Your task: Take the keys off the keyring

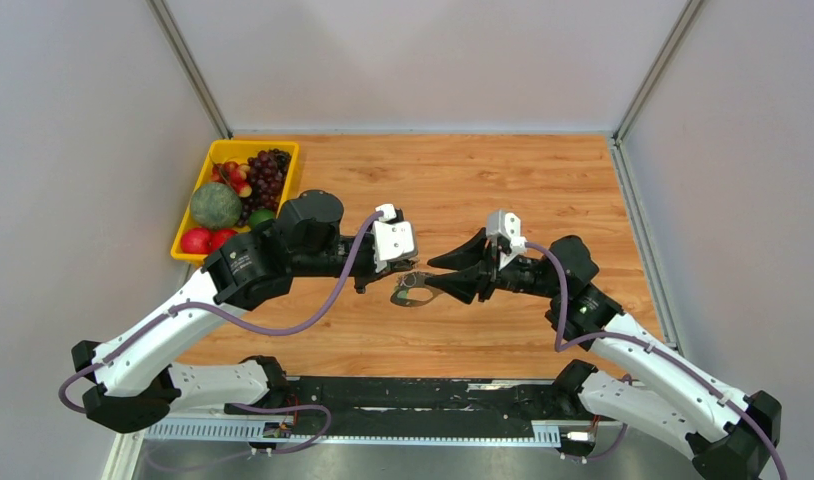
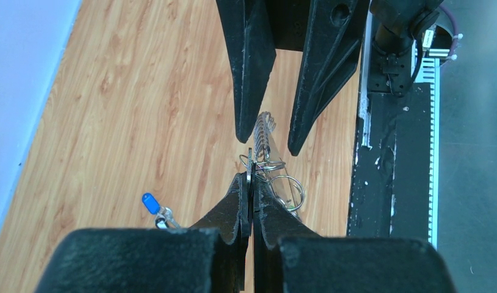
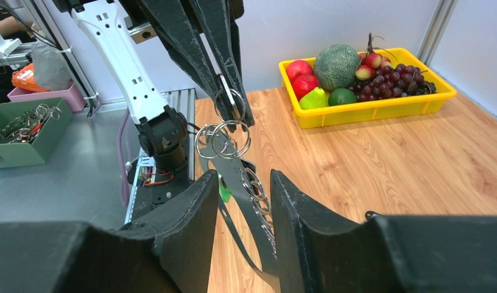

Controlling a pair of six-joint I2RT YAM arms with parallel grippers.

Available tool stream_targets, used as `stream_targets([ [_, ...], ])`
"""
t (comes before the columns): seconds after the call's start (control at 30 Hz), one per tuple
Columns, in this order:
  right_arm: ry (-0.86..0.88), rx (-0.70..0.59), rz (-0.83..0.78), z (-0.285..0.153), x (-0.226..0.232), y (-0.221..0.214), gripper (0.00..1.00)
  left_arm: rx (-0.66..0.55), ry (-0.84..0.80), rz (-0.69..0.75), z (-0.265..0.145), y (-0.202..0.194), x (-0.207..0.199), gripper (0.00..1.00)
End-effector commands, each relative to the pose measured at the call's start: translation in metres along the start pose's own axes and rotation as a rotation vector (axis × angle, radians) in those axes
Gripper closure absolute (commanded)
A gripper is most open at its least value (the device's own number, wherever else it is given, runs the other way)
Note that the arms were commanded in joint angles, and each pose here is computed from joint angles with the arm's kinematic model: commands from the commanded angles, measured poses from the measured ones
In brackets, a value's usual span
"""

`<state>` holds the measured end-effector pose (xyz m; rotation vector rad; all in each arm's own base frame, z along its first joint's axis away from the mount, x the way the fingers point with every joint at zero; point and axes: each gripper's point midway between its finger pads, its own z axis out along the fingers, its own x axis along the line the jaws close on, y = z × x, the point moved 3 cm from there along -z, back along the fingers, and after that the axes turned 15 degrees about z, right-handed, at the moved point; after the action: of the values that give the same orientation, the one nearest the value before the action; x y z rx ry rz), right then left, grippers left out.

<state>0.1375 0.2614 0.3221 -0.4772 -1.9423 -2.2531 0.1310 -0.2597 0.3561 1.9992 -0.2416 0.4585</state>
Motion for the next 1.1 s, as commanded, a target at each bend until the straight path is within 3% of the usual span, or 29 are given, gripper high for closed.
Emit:
stream_targets([
  [0.0,0.087,-0.068,-0.06,0.001,0.02,0.03,0.61,-0.076,0.022,0.026,-0.004,0.017,0.005,1.0],
  [0.47,0.149,-0.044,-0.063,0.011,0.026,0.036,0.71,-0.077,0.013,0.026,-0.001,0.018,0.005,1.0],
  [1.07,0.188,-0.018,-0.004,0.025,0.028,0.028,0.73,-0.032,0.037,0.026,0.003,0.012,0.008,1.0],
])
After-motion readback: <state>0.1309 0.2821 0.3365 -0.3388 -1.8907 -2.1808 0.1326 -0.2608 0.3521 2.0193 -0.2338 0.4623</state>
